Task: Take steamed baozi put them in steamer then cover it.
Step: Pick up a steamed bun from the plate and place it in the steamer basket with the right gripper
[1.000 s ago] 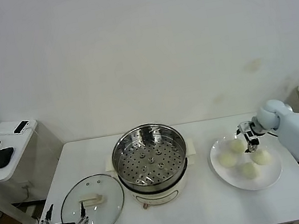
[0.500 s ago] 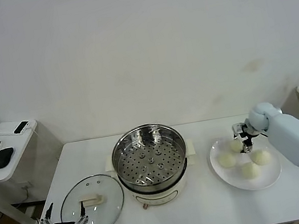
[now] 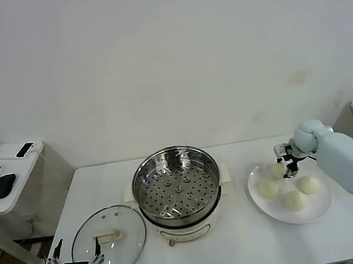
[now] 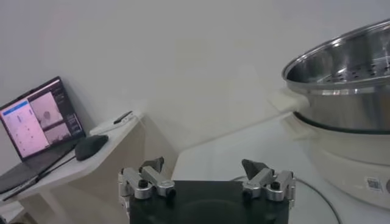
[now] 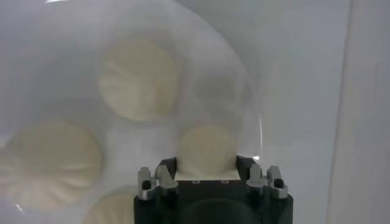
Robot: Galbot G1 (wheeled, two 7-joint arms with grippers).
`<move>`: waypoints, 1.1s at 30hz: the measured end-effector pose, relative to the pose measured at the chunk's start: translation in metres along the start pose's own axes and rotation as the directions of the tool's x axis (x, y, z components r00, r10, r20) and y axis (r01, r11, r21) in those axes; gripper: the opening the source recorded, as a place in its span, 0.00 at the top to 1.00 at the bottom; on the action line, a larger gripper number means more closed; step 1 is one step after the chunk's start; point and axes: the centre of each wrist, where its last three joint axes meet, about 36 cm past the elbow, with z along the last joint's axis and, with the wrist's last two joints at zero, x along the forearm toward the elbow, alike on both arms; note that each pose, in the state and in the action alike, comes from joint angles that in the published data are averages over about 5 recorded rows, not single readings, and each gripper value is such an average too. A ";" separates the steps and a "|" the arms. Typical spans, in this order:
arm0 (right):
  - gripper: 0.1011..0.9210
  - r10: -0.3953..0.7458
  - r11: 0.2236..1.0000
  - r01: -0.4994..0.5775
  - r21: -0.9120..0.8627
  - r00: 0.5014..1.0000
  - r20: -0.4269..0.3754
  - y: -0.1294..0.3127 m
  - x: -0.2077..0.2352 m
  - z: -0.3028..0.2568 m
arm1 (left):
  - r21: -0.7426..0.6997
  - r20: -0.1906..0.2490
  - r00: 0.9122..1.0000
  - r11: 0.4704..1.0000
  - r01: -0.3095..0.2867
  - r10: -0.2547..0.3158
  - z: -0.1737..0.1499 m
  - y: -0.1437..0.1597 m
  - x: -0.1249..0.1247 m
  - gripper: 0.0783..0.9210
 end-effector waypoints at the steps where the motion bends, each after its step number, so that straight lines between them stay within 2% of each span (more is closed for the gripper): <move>1: 0.36 0.002 1.000 -0.002 0.003 1.000 0.003 -0.001 0.005 0.000 | 0.000 0.000 1.000 1.000 -0.001 0.001 0.000 0.000 0.000 0.12; 10: 0.35 0.043 0.998 -0.045 0.046 0.998 0.041 -0.011 0.066 0.002 | -0.004 0.007 1.000 1.000 -0.007 0.007 -0.001 0.003 -0.001 0.12; 16: 0.35 0.084 0.992 -0.093 0.089 0.992 0.098 -0.025 0.114 -0.016 | -0.001 0.012 1.000 1.000 -0.016 0.016 -0.002 0.004 -0.003 0.12; 25: 0.35 0.126 0.966 -0.170 0.193 0.967 0.221 -0.058 0.175 -0.078 | -0.002 0.009 1.000 1.000 -0.029 0.029 0.000 0.005 -0.005 0.12; 33: 0.36 0.122 0.916 -0.229 0.330 0.942 0.313 -0.084 0.207 -0.164 | -0.002 0.005 0.999 0.999 -0.034 0.034 0.001 0.007 -0.006 0.12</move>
